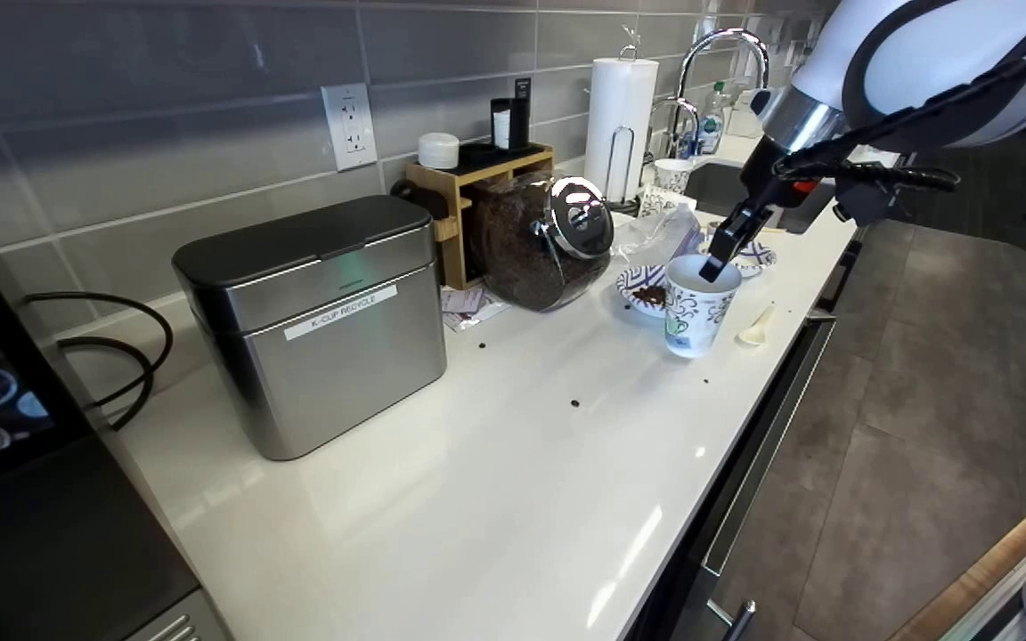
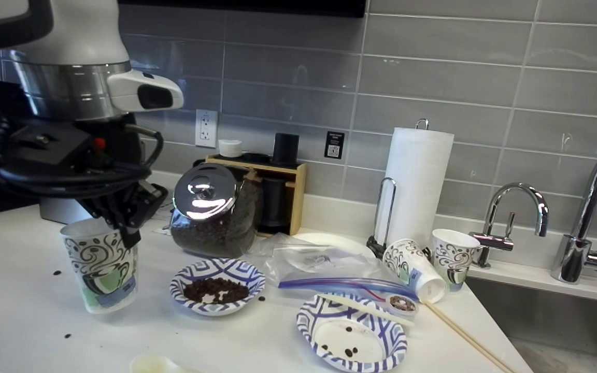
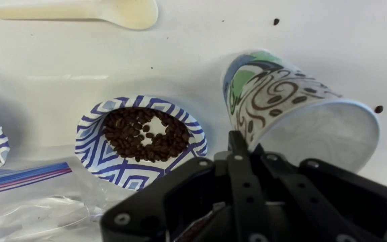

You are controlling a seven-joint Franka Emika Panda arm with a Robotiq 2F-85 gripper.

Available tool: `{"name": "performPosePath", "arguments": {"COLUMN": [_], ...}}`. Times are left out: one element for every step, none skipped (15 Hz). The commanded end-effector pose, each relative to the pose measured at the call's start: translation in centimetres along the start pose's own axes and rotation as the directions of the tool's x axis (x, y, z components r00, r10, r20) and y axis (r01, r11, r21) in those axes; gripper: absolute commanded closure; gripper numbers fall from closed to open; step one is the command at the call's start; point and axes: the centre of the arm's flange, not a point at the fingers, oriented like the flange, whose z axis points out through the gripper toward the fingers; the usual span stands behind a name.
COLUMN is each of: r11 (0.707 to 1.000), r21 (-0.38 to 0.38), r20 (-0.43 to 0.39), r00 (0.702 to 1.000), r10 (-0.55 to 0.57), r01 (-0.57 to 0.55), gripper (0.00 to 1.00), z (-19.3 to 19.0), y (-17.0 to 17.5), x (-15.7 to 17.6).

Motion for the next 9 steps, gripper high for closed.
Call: {"name": "performPosePath", "arguments": {"r11": [1.000, 1.000, 1.000, 1.000, 0.999, 1.000, 1.000, 0.999, 1.000], "r21": [0.025, 0.031, 0.028, 0.024, 0.032, 0.029, 0.029, 0.031, 0.028], "r20": [0.009, 0.016, 0.023, 0.032, 0.030, 0.028, 0.026, 0.022, 0.015], "r00": [1.000, 1.000, 1.000, 0.999, 1.000, 1.000, 1.000, 1.000, 1.000], "r10": [-0.003, -0.001, -0.001, -0.002, 0.002, 0.006, 0.006, 0.006, 0.005], "r01": [0.003, 0.001, 0.000, 0.001, -0.003, -0.007, -0.007, -0.007, -0.005], "gripper": [0.99, 0.99, 0.99, 0.71, 0.69, 0.63, 0.55, 0.48, 0.42], "z": [2.2, 2.5, 2.8, 2.9, 3.0, 2.8, 2.6, 2.2, 1.7], "y": [0.4, 0.5, 0.6, 0.7, 0.7, 0.8, 0.9, 1.0, 1.1], "x": [-0.7, -0.8, -0.9, -0.9, -1.0, -1.0, -0.9, -0.9, -0.8]}}
